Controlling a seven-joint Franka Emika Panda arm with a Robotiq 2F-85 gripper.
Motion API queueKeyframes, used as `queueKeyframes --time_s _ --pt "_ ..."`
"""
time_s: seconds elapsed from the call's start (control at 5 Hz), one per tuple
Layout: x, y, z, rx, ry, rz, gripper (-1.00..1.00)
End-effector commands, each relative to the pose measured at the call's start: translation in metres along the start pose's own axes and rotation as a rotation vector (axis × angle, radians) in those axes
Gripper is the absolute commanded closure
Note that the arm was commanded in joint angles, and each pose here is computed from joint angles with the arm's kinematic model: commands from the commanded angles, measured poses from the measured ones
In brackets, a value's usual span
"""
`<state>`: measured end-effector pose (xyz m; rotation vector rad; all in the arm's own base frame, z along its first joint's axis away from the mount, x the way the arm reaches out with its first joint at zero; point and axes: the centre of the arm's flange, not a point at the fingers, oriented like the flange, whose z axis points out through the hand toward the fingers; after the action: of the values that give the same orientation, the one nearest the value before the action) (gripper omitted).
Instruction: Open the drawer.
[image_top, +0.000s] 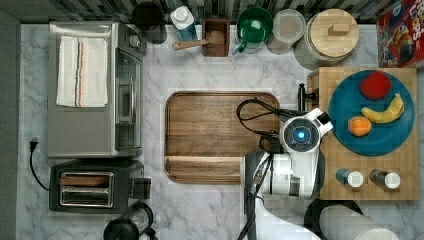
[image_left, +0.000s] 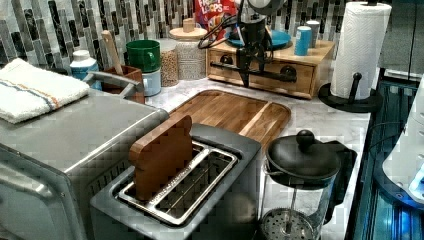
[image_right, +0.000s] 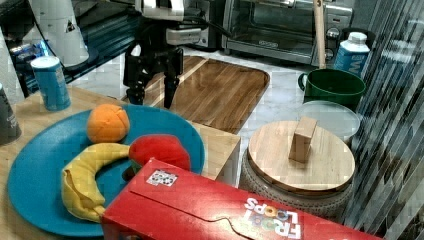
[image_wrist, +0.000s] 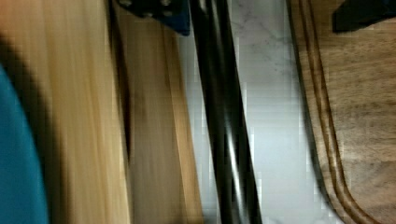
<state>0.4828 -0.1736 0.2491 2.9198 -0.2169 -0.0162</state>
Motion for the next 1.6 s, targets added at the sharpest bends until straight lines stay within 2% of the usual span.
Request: queueKeyframes --time_s 0.2,0.4,1.4,1.6 --pt "0.030 -0.011 -0.010 0.033 0.063 -0.031 -1.00" --pt "0.031 -0.040 -0.026 0.062 0.026 -0.011 -1.00" --pt "0.005 -0.173 -0.049 0.084 0.151 -0.069 -1.00" --pt "-0.002 -0.195 -0.056 0.079 0.145 -0.041 -1.00"
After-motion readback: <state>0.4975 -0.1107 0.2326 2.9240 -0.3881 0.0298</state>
